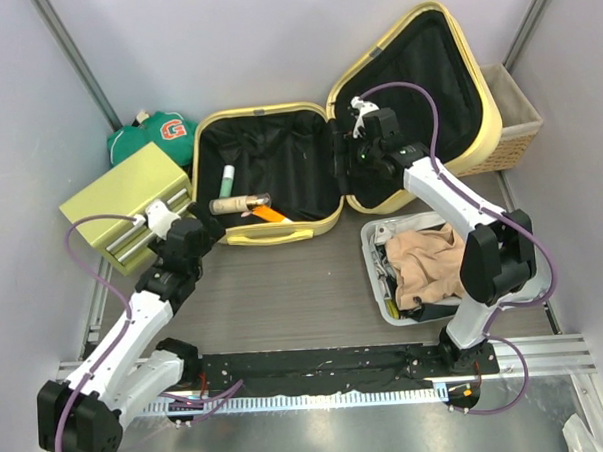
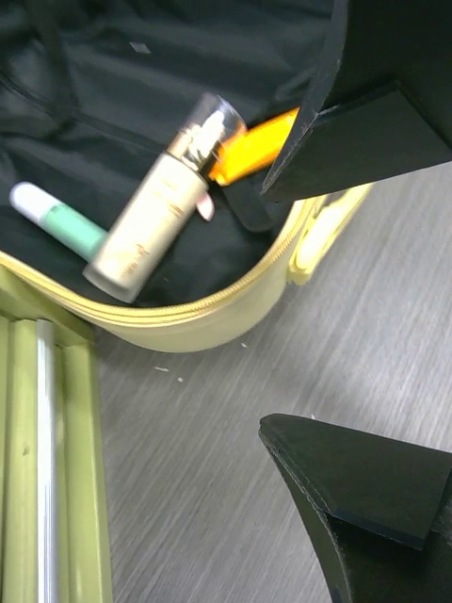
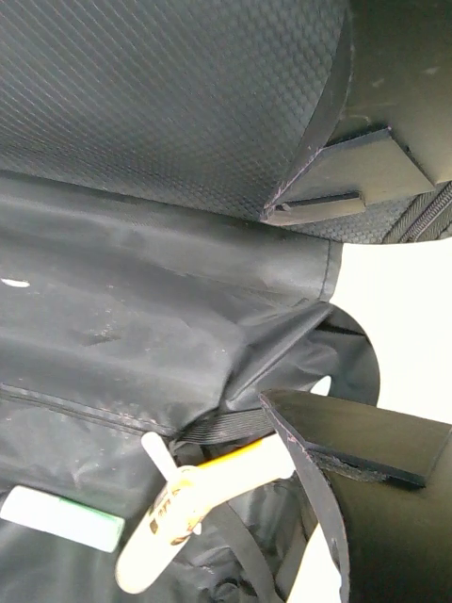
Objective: Open, take out, and arrange the luggage
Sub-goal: Adjust the luggage at the center of the board.
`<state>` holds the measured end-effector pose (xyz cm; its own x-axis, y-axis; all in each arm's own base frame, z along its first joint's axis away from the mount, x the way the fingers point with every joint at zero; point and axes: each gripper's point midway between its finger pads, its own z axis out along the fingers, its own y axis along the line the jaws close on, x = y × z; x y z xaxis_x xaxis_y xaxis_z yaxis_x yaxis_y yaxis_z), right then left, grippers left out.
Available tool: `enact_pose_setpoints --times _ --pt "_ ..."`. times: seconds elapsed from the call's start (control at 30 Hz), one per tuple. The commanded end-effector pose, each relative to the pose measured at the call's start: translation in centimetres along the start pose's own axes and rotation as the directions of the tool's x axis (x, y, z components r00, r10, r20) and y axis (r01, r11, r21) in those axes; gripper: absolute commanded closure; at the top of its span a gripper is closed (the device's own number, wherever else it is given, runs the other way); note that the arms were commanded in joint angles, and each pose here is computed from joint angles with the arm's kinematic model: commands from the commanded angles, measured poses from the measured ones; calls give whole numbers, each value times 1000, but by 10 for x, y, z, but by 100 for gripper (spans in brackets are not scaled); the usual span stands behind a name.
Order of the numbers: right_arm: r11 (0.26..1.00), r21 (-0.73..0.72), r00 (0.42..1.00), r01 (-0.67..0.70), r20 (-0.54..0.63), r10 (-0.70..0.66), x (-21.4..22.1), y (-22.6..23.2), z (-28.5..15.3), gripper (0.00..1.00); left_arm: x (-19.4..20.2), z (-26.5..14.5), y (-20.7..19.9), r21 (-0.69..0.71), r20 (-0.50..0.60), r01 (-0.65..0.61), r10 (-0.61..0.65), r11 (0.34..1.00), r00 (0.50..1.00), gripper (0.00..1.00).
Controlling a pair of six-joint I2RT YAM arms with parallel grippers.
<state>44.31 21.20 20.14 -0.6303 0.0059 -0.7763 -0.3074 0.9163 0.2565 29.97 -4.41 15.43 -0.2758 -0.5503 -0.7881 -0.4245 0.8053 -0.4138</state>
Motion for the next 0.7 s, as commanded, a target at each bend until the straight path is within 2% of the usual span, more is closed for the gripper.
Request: enact_pose_setpoints --times 0.0,0.2,0.4,0.53,0.57,0.6,0.67 --pt "998 -53 997 -18 76 22 -19 12 -14 22 -39 -7 -3 30 155 151 -153 988 976 0" --pt "993 -112 995 -34 88 44 -22 23 -19 22 -57 -5 32 -51 205 190 -176 980 963 0" --pt "978 -205 992 -45 103 68 -23 41 -30 23 -62 14 63 -98 197 224 -202 970 959 3" --pt "975 -217 991 -51 106 75 -20 42 -33 23 -54 26 64 -63 207 278 -259 959 943 8" --pt "974 -221 992 -52 103 76 -19 43 -33 23 -40 29 69 -62 193 288 -271 956 943 9" --pt "973 -223 992 -54 99 78 -17 43 -33 23 -49 29 65 -8 244 352 -340 936 908 11" --pt "970 -236 992 -58 96 83 -17 45 -34 23 -47 30 76 6 302 423 -405 906 863 18"
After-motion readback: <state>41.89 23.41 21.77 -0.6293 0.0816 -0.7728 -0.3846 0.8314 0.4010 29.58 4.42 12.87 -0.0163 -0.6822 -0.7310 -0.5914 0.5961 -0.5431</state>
